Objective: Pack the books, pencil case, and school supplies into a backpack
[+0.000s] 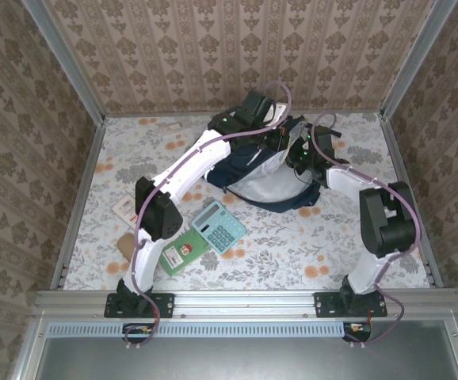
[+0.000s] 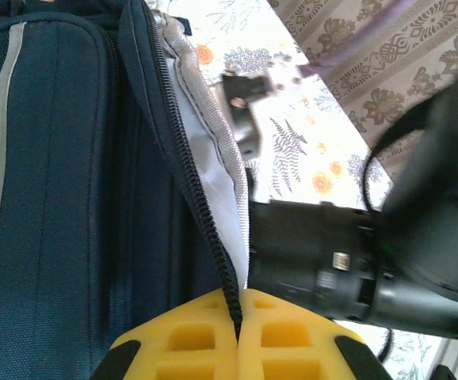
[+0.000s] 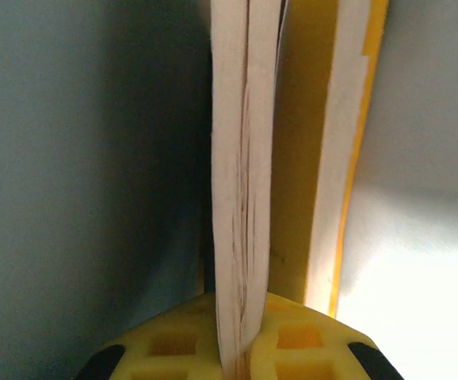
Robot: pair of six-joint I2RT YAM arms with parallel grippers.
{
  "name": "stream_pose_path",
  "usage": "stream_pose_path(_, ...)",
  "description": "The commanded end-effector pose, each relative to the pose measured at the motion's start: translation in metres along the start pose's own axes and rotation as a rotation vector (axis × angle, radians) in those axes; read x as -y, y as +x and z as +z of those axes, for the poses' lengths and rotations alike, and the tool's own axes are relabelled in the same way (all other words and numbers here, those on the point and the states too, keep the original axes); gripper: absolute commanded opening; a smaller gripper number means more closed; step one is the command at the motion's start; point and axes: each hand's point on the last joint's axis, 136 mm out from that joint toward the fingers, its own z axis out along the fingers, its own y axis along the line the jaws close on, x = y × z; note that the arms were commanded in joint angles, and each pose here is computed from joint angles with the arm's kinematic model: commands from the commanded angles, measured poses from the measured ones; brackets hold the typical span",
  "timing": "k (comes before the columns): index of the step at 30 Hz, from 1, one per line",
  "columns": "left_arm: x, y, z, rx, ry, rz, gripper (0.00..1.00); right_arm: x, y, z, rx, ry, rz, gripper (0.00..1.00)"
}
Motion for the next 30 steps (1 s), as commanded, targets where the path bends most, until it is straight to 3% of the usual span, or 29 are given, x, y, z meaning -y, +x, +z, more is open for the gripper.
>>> stream_pose_path(1,0.041,-0.032,-0.048,0.119,0.105,0.044,0.0,-0.029,-0.006,0.02,0.008,-0.072,-0.01,0.06)
stream_pose_path(5,0.038,-0.03,-0.048,0.115,0.099,0.038,0.0,-0.026,0.004,0.036,-0.032,-0.03,-0.017,0.45)
stream_pose_path(8,0.032,-0.029,-0.049,0.114,0.092,0.025,0.0,-0.021,0.004,0.028,-0.024,0.004,-0.047,0.55)
stream_pose_path(18,0.011,-0.025,-0.045,0.11,0.069,-0.023,0.0,0.022,-0.007,-0.038,0.033,0.13,-0.11,0.62)
stream_pose_path(30,-0.026,-0.014,-0.032,0.08,0.022,-0.097,0.0,0.004,0.032,-0.11,0.006,0.095,-0.297,0.6)
